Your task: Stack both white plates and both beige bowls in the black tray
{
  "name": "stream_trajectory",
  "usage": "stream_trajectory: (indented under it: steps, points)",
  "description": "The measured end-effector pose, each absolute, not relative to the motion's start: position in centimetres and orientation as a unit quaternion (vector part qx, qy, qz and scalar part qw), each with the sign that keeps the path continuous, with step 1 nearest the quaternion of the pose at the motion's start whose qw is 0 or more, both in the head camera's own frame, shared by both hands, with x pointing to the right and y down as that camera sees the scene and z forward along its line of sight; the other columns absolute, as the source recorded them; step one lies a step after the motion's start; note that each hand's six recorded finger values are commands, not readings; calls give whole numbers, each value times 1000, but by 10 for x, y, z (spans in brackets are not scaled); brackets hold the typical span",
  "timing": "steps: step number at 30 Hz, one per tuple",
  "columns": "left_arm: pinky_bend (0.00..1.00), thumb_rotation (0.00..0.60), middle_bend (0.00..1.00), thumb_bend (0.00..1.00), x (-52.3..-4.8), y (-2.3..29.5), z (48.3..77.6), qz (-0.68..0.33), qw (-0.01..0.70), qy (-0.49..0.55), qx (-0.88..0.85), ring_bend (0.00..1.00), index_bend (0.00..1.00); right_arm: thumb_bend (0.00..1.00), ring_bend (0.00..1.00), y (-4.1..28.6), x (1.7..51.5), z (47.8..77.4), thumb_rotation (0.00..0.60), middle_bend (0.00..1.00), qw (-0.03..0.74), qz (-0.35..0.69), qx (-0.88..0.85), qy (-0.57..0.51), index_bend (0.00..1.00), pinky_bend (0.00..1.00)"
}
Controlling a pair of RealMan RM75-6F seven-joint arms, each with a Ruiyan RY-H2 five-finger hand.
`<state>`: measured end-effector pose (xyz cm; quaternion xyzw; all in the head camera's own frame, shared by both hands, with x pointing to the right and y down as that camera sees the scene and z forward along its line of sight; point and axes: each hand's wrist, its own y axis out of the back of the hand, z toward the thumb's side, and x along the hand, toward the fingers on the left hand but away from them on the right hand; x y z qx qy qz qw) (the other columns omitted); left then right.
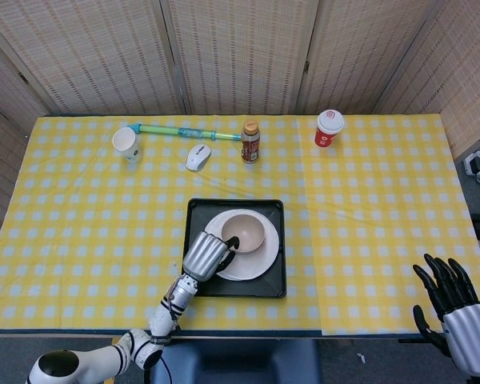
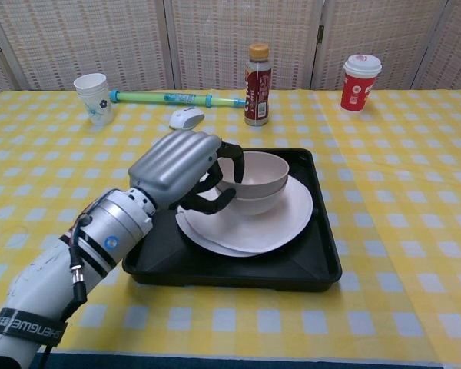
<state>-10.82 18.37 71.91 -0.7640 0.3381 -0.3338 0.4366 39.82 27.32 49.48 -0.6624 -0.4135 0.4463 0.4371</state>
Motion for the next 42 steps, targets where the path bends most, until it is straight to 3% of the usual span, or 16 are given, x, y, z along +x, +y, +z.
stream_trajectory:
  steps: [4,7,10,13,15,17,19,22,29,32,37,42]
  points:
    - [1000,600,1000,352,-109,187,718,-337,430,331,-770,1000,130,558,0,274,397,495,600,0,438,445,-664,-412,33,0]
    - [1000,600,1000,291,-110,188,714,-335,426,330,-773,1000,36,558,0,275,396,494,600,0,440,443,-664,-411,33,0]
    - [1000,600,1000,264,-113,190,707,-332,426,331,-774,1000,4,559,0,276,395,494,600,0,441,442,-665,-410,33,0]
    - [986,600,1000,252,-124,190,697,-332,433,334,-769,958,0,559,0,277,394,494,600,0,443,440,-667,-408,33,0]
    - [879,600,947,251,-136,189,690,-339,437,336,-762,829,24,558,0,276,393,494,600,0,442,437,-668,-408,24,0]
    - [676,600,775,251,-154,189,683,-356,443,338,-750,630,96,558,0,275,392,496,600,0,439,437,-671,-408,4,0]
    - [424,600,523,250,-177,189,673,-380,456,337,-731,384,151,558,0,273,392,499,600,0,434,441,-672,-406,0,0]
    - [224,600,324,249,-222,192,654,-420,472,338,-697,191,147,558,0,271,391,503,600,0,431,454,-668,-401,0,0]
    - [24,600,143,249,-357,230,605,-522,449,365,-626,29,133,512,0,261,387,513,600,0,424,489,-657,-387,0,0]
    - [0,600,85,245,-401,257,584,-557,426,377,-606,0,127,487,0,258,384,518,600,0,424,495,-656,-381,0,0]
    - [0,600,56,237,-434,292,569,-584,386,386,-601,0,112,462,0,256,378,526,600,0,424,503,-658,-366,0,0]
    - [0,600,50,234,-439,295,557,-583,402,380,-595,0,113,463,0,257,374,529,600,0,423,505,-662,-357,0,0]
